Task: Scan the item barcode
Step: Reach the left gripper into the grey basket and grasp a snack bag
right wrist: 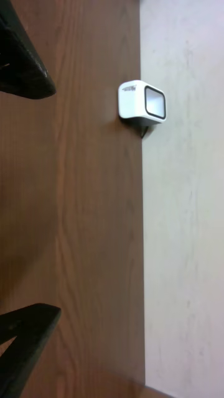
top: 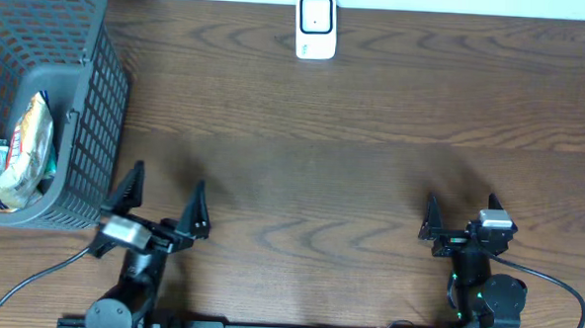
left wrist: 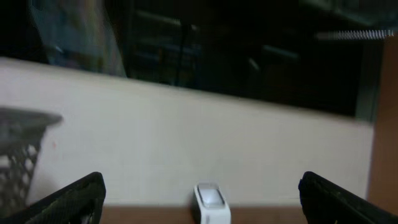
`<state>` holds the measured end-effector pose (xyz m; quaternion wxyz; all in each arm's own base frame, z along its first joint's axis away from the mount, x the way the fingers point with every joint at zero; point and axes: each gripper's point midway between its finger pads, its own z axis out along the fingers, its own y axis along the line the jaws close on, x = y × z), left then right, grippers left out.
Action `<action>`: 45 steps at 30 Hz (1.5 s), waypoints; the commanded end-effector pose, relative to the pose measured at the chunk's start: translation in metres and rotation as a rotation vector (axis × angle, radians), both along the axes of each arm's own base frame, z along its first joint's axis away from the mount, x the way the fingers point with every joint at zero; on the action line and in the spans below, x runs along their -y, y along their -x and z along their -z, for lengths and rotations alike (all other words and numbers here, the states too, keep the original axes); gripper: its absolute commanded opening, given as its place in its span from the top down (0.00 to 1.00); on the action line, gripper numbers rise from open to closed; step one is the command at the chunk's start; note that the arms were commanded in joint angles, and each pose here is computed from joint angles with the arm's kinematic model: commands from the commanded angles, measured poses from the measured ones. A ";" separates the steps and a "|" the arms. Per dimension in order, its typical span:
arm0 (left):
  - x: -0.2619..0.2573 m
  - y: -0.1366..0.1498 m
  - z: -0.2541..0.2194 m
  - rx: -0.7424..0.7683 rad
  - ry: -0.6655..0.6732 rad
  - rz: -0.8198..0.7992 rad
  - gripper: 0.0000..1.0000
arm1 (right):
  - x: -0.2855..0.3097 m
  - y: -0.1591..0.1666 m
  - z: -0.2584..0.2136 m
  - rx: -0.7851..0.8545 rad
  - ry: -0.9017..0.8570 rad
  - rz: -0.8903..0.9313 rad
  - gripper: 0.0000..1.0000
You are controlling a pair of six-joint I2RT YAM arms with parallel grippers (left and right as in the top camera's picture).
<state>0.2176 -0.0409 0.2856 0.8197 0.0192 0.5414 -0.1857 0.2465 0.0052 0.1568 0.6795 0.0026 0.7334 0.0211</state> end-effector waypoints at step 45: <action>-0.286 -0.102 0.097 -1.822 -0.361 -0.584 0.02 | 0.000 0.000 0.001 -0.001 0.012 0.001 0.01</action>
